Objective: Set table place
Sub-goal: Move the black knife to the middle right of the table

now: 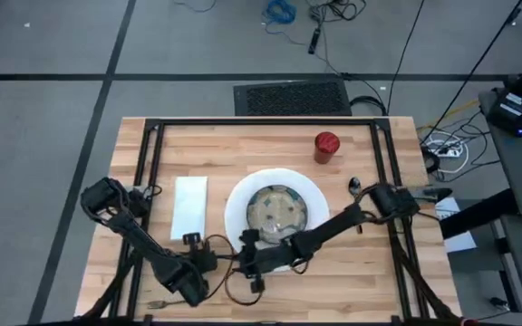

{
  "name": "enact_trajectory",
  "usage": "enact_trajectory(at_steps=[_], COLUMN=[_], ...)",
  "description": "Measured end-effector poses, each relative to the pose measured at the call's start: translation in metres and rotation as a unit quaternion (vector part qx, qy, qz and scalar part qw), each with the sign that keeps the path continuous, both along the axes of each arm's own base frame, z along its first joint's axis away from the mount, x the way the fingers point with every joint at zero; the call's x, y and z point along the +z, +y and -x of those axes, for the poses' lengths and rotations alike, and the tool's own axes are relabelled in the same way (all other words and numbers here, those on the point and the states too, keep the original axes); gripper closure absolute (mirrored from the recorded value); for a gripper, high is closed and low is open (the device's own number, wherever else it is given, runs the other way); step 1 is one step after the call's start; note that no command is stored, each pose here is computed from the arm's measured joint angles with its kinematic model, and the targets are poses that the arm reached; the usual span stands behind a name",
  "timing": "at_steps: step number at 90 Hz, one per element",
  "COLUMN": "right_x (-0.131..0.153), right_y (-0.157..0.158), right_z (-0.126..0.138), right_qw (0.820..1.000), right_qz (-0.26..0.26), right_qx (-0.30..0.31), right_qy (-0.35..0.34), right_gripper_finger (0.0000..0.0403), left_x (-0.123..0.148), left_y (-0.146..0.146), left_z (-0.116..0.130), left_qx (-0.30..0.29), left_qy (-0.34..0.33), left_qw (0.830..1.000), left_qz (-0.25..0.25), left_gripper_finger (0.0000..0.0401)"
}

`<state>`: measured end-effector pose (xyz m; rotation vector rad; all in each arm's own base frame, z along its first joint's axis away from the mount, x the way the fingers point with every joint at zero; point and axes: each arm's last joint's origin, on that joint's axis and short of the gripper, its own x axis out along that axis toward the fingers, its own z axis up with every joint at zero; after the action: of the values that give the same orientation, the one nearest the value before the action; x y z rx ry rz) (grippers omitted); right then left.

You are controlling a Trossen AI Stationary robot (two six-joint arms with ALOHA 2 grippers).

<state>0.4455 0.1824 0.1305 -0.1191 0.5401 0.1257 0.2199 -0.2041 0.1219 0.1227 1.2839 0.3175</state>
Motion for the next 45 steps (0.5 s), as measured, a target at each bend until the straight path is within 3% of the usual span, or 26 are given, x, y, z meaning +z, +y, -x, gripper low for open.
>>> enact_trajectory(at_steps=[33,45], right_x=[-0.011,-0.021], right_y=[-0.001,0.002], right_z=[0.001,0.003], right_qw=[0.995,0.992], right_qz=[-0.056,-0.05], right_qx=[-0.079,-0.109], right_qy=[0.022,0.024], right_gripper_finger=[0.0254,0.0253], left_x=[0.0,0.0], left_y=[-0.002,-0.004], left_z=[0.0,-0.001], left_qx=[-0.009,-0.01], left_qy=[0.003,0.001], left_qw=[1.0,1.0], left_qz=[0.013,0.022], left_gripper_finger=[0.0401,0.04])
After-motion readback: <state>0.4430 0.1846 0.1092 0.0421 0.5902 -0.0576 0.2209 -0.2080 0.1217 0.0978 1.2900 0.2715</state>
